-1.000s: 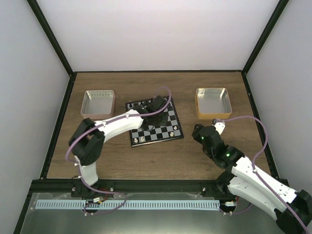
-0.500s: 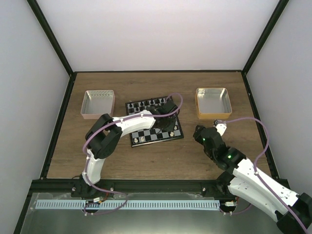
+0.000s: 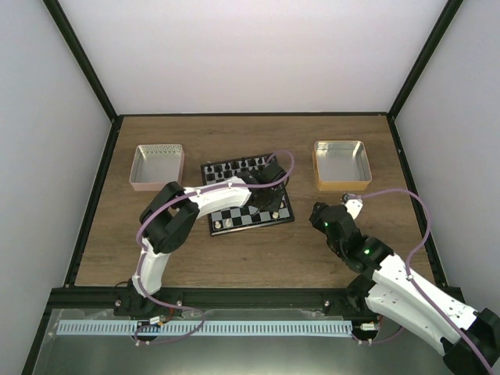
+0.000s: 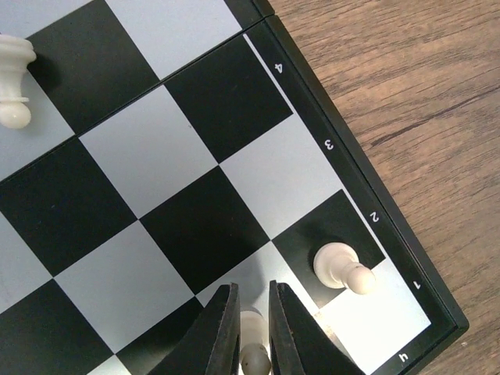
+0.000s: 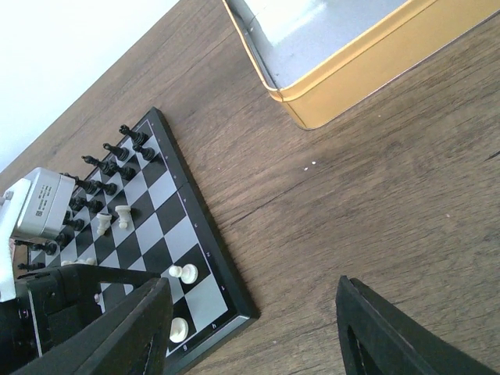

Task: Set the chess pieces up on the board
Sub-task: Place the chess piece on the chessboard.

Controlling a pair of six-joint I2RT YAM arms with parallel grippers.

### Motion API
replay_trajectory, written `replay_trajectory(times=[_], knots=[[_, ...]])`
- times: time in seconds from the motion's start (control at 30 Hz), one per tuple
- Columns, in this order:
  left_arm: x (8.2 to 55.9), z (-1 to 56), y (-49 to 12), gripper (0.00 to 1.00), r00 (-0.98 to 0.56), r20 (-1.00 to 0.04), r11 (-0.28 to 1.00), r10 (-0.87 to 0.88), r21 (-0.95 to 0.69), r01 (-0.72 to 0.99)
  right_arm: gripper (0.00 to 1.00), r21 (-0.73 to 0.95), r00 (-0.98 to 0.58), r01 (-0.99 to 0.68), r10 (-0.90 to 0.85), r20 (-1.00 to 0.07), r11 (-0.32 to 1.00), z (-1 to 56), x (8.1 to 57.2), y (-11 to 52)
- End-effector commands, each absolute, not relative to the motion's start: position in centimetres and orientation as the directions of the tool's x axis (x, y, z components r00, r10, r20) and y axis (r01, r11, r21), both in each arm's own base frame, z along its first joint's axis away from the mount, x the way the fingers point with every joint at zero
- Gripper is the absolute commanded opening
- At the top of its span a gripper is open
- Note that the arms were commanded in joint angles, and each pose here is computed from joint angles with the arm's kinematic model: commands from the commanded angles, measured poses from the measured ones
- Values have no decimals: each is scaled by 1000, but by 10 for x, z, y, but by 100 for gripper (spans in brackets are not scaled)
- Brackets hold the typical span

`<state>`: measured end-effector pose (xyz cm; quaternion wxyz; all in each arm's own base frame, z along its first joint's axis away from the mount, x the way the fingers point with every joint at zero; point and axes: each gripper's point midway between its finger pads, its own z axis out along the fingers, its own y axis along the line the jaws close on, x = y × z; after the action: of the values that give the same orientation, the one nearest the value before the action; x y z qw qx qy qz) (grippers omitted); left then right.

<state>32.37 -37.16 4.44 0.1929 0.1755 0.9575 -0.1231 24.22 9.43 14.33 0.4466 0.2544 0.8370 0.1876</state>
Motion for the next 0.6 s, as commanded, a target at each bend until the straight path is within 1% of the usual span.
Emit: replay_trajectory(times=[0.0,0.27,0.37,0.57], knots=[[328,42,-381,14,-858,-427,904,286,-177,390,59,523,-451,271,586,-673,808,143,243,88],[330,43,-383,13,-853,-445,903,273,-187,387,59,518,-452,275,584,-674,810,142,242,87],[329,41,-383,11,-856,-442,903,269,-193,384,59,517,-453,275,583,-674,811,142,242,86],[331,43,-382,13,-853,-448,905,266,-188,381,59,517,-452,275,584,-674,811,142,242,86]])
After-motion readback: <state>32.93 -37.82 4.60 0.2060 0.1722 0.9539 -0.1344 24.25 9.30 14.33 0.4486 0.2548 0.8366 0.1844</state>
